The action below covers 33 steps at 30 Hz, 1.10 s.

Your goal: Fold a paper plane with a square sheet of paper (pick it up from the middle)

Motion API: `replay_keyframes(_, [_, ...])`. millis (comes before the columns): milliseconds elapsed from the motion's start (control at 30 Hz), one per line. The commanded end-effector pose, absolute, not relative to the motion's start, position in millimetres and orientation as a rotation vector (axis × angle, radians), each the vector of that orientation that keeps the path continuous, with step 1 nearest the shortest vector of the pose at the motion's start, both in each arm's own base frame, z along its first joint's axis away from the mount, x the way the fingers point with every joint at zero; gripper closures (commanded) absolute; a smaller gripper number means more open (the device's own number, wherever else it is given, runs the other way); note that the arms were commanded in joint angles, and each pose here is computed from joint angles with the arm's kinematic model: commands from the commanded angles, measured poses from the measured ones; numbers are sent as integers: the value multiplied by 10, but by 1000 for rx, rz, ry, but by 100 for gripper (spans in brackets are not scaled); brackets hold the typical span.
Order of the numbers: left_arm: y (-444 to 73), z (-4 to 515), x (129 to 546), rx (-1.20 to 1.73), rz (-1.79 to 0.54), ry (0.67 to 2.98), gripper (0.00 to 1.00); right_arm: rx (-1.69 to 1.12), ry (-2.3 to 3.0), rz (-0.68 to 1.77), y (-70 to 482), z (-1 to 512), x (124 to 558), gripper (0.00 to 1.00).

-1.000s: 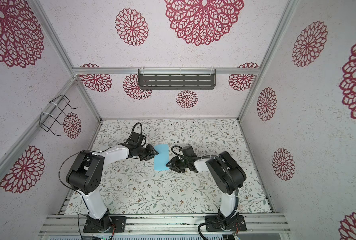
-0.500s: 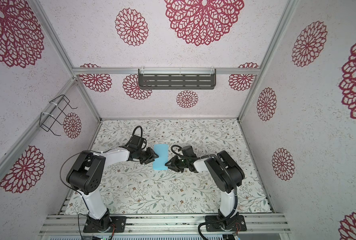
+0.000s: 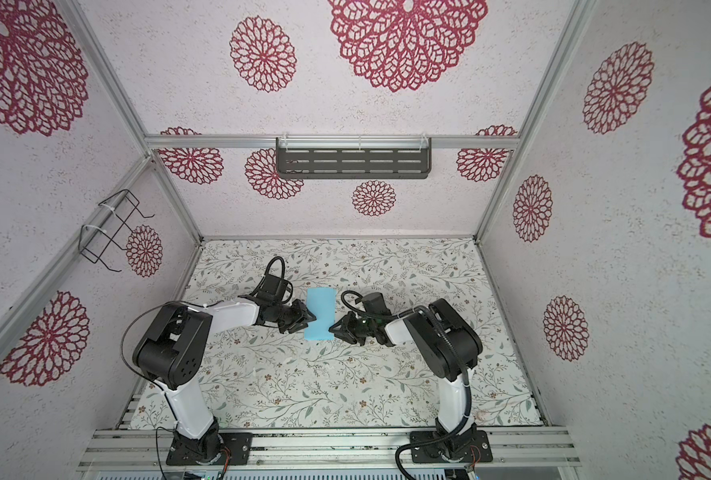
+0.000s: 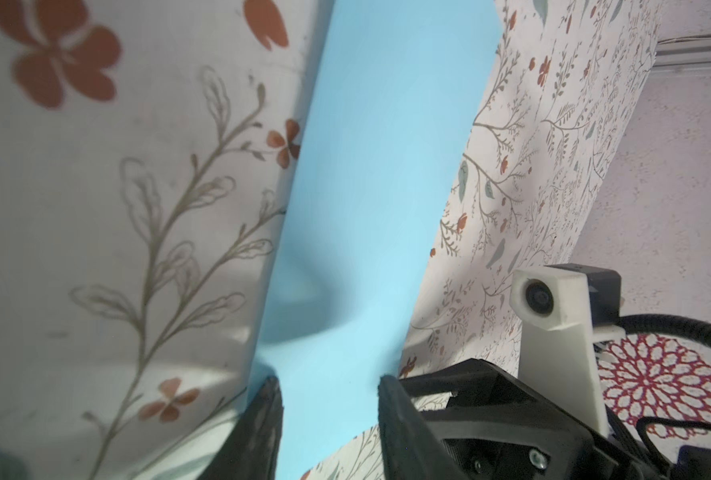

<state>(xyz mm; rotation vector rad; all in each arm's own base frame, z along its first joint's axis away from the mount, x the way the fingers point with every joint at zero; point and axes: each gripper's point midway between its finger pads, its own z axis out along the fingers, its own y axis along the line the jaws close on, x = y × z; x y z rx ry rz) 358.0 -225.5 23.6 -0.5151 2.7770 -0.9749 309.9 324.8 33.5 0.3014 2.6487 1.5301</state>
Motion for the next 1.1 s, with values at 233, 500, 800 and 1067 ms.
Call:
replay_keyframes(233, [-2281, 200, 3538, -525, -976, 2778, 59, 244, 2606, 1586, 3388, 465, 3222, 76])
replay_keyframes(500, [-2325, 378, 3612, -485, -1006, 2738, 59, 176, 2772, 1339, 3212, 232, 3117, 96])
replay_keyframes(800, [-2397, 511, 3774, -392, -1010, 2718, 59, 43, 2902, 1105, 2956, 120, 2986, 100])
replay_keyframes(1067, [-2408, 364, 3892, -345, -945, 2756, 67, -7, 2937, 1006, 2802, 118, 2966, 100])
